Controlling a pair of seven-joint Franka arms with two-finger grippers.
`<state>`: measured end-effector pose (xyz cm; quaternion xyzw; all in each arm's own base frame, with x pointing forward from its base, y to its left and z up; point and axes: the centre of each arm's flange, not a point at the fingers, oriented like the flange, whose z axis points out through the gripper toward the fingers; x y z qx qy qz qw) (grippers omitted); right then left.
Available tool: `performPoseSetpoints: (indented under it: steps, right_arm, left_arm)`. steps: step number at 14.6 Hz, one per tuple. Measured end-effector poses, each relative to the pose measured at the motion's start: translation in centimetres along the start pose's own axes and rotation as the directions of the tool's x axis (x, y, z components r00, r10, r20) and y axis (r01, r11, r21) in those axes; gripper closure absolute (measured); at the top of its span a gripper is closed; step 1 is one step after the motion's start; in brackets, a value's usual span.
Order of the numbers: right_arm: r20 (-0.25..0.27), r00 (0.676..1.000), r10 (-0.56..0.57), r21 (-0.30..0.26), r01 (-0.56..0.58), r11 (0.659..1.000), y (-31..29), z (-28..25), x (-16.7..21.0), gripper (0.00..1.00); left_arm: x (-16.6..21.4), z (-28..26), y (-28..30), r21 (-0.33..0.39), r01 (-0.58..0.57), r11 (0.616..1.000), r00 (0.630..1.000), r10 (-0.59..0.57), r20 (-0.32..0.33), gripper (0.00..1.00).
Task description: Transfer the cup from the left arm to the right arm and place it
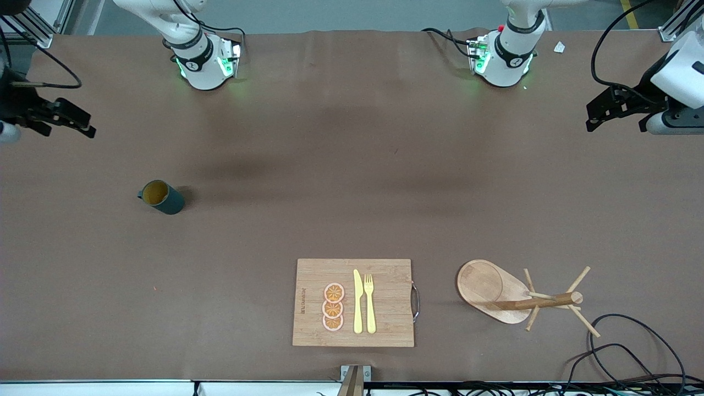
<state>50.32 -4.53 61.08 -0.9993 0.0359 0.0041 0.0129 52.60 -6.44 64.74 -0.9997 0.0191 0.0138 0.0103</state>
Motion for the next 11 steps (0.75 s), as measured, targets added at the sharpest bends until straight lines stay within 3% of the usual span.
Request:
performPoseSetpoints:
  steps: [11]
  right_arm:
    - [-0.042,0.998,-0.052,0.002,0.052,0.999,-2.5,-2.2,0.3,0.00]
  left_arm:
    - [0.6,-0.4,0.4,-0.002,-0.012,1.000,1.000,0.012,-0.010,0.00]
